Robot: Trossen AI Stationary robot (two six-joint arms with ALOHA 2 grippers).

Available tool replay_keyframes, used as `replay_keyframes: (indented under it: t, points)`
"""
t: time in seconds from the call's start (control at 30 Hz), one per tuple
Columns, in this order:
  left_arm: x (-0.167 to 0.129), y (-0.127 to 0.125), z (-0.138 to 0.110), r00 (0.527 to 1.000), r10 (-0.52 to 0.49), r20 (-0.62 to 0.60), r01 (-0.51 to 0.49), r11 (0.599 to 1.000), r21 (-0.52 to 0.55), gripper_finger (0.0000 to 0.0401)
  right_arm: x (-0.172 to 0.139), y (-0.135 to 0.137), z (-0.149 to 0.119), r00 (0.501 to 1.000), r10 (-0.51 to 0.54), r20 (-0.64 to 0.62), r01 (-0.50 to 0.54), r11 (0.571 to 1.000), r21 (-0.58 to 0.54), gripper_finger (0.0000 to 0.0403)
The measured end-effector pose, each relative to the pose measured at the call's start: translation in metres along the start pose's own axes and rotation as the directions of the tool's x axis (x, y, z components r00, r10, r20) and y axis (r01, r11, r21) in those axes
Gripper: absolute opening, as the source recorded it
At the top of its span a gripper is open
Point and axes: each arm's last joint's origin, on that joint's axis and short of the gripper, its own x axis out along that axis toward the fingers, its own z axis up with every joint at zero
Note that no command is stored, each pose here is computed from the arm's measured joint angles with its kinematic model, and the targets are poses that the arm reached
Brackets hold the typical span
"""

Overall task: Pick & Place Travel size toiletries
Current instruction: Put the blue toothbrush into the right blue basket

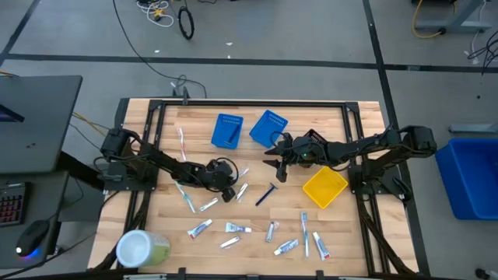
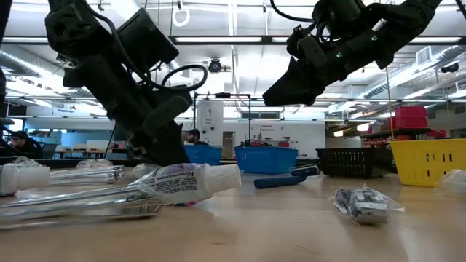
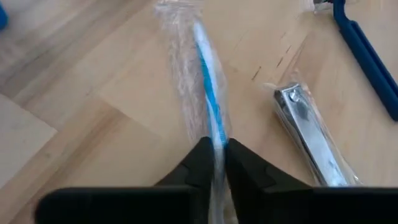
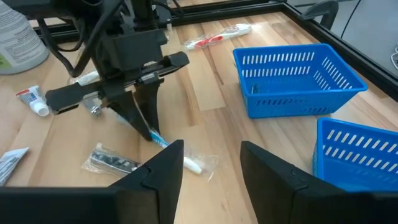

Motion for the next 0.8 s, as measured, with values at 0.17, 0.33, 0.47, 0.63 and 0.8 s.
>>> replay_keyframes:
  t: [0.17, 0.33, 0.47, 0.63, 0.8]
  points:
    - [-0.012, -0.007, 0.020, 0.994, 0.022, 0.104, -0.025, 0.999, 0.027, 0.0026, 0.000, 0.000, 0.000, 1.000, 0.000, -0.001, 0.000, 1.000, 0.000, 0.0155]
    - [-0.021, -0.013, 0.057, 0.975, 0.058, 0.216, -0.071, 0.996, 0.051, 0.0030, -0.015, 0.001, 0.005, 0.998, 0.056, -0.030, -0.055, 0.998, 0.007, 0.0147]
    - [-0.022, -0.013, 0.093, 0.950, 0.074, 0.302, -0.105, 0.991, 0.088, 0.0024, -0.047, -0.001, 0.010, 0.995, 0.041, -0.093, -0.041, 0.999, 0.005, 0.0144]
    - [-0.024, -0.002, 0.133, 0.914, 0.097, 0.395, -0.168, 0.974, 0.149, 0.0029, -0.082, -0.008, 0.007, 0.979, -0.096, -0.178, 0.110, 0.991, 0.071, 0.0138]
    - [-0.016, 0.013, 0.165, 0.881, -0.018, 0.472, -0.082, 0.978, 0.189, 0.0026, -0.087, -0.013, -0.003, 0.956, -0.233, -0.177, 0.248, 0.967, 0.064, 0.0133]
